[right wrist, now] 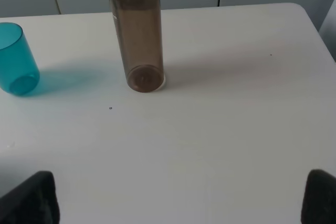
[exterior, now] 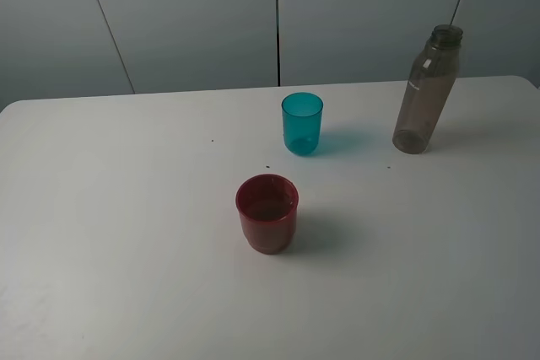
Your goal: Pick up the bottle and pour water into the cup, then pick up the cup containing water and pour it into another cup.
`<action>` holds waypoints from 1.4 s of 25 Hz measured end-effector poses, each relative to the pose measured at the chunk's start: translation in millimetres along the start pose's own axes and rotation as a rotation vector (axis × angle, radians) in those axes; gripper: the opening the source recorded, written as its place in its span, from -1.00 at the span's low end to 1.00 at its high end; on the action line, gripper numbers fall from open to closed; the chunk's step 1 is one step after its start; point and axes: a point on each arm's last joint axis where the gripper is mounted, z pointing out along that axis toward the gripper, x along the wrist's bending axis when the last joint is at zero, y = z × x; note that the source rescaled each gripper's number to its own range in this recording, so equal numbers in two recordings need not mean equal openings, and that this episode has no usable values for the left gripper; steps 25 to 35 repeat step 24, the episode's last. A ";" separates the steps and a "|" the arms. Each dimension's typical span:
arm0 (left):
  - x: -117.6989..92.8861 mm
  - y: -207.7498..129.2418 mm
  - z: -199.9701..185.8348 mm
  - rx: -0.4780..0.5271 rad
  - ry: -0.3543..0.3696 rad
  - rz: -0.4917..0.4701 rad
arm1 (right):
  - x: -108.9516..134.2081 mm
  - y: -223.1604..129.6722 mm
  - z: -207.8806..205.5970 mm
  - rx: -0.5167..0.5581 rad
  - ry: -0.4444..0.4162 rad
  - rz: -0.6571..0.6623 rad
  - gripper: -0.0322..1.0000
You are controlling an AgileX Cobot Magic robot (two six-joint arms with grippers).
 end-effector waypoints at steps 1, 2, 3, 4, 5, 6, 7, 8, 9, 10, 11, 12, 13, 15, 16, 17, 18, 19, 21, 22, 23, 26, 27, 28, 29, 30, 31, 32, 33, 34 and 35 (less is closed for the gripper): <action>0.0 0.0 0.0 0.000 0.000 0.000 | -0.8 0.0 0.0 0.000 -0.008 0.003 1.00; 0.0 0.0 0.0 0.000 0.000 0.000 | -1.1 0.0 0.0 0.000 -0.012 0.003 1.00; 0.0 0.0 0.0 0.000 0.000 0.000 | -1.3 0.0 0.0 0.000 -0.014 0.005 1.00; 0.0 0.0 0.0 0.000 0.000 0.000 | -1.3 0.0 0.0 0.000 -0.014 0.012 1.00; 0.0 0.0 0.0 0.000 0.000 0.000 | -1.3 0.0 0.0 0.000 -0.014 0.012 1.00; 0.0 0.0 0.0 0.000 0.000 0.000 | -1.3 0.0 0.0 0.000 -0.014 0.012 1.00; 0.0 0.0 0.0 0.000 0.000 0.000 | -1.3 0.0 0.0 0.000 -0.014 0.012 1.00; 0.0 0.0 0.0 0.000 0.000 0.000 | -1.3 0.0 0.0 0.000 -0.014 0.012 1.00; 0.0 0.0 0.0 0.000 0.000 0.000 | -1.3 0.0 0.0 0.000 -0.014 0.012 1.00; 0.0 0.0 0.0 0.000 0.000 0.000 | -1.3 0.0 0.0 0.000 -0.014 0.012 1.00; 0.0 0.0 0.0 0.000 0.000 0.000 | -1.3 0.0 0.0 0.000 -0.014 0.012 1.00; 0.0 0.0 0.0 0.000 0.000 0.000 | -1.3 0.0 0.0 0.000 -0.014 0.012 1.00; 0.0 0.0 0.0 0.000 0.000 0.000 | -1.3 0.0 0.0 0.000 -0.014 0.012 1.00; 0.0 0.0 0.0 0.000 0.000 0.000 | -1.3 0.0 0.0 0.000 -0.014 0.012 1.00; 0.0 0.0 0.0 0.000 0.000 0.000 | -1.3 0.0 0.0 0.000 -0.014 0.012 1.00; 0.0 0.0 0.0 0.000 0.000 0.000 | -1.3 0.0 0.0 0.000 -0.014 0.012 1.00; 0.0 0.0 0.0 0.000 0.000 0.000 | -1.3 0.0 0.0 0.000 -0.014 0.012 1.00; 0.0 0.0 0.0 0.000 0.000 0.000 | -1.3 0.0 0.0 0.000 -0.014 0.012 1.00; 0.0 0.0 0.0 0.000 0.000 0.000 | -1.3 0.0 0.0 0.000 -0.014 0.012 1.00; 0.0 0.0 0.0 0.000 0.000 0.000 | -1.3 0.0 0.0 0.000 -0.014 0.012 1.00; 0.0 0.0 0.0 0.000 0.000 0.000 | -1.3 0.0 0.0 0.000 -0.014 0.012 1.00; 0.0 0.0 0.0 0.000 0.000 0.000 | -1.3 0.0 0.0 0.000 -0.014 0.012 1.00; 0.0 0.0 0.0 0.000 0.000 0.000 | -1.3 0.0 0.0 0.000 -0.014 0.012 1.00; 0.0 0.0 0.0 0.000 0.000 0.000 | -1.3 0.0 0.0 0.000 -0.014 0.012 1.00; 0.0 0.0 0.0 0.000 0.000 0.000 | -1.3 0.0 0.0 0.000 -0.014 0.012 1.00; 0.0 0.0 0.0 0.000 0.000 0.000 | -1.3 0.0 0.0 0.000 -0.014 0.012 1.00; 0.0 0.0 0.0 0.000 0.000 0.000 | -1.3 0.0 0.0 0.000 -0.014 0.012 1.00; 0.0 0.0 0.0 0.000 0.000 0.000 | -1.3 0.0 0.0 0.000 -0.014 0.012 1.00; 0.0 0.0 0.0 0.000 0.000 0.000 | -1.3 0.0 0.0 0.000 -0.014 0.012 1.00; 0.0 0.0 0.0 0.000 0.000 0.000 | -1.3 0.0 0.0 0.000 -0.014 0.012 1.00; 0.0 0.0 0.0 0.000 0.000 0.000 | -1.3 0.0 0.0 0.000 -0.014 0.012 1.00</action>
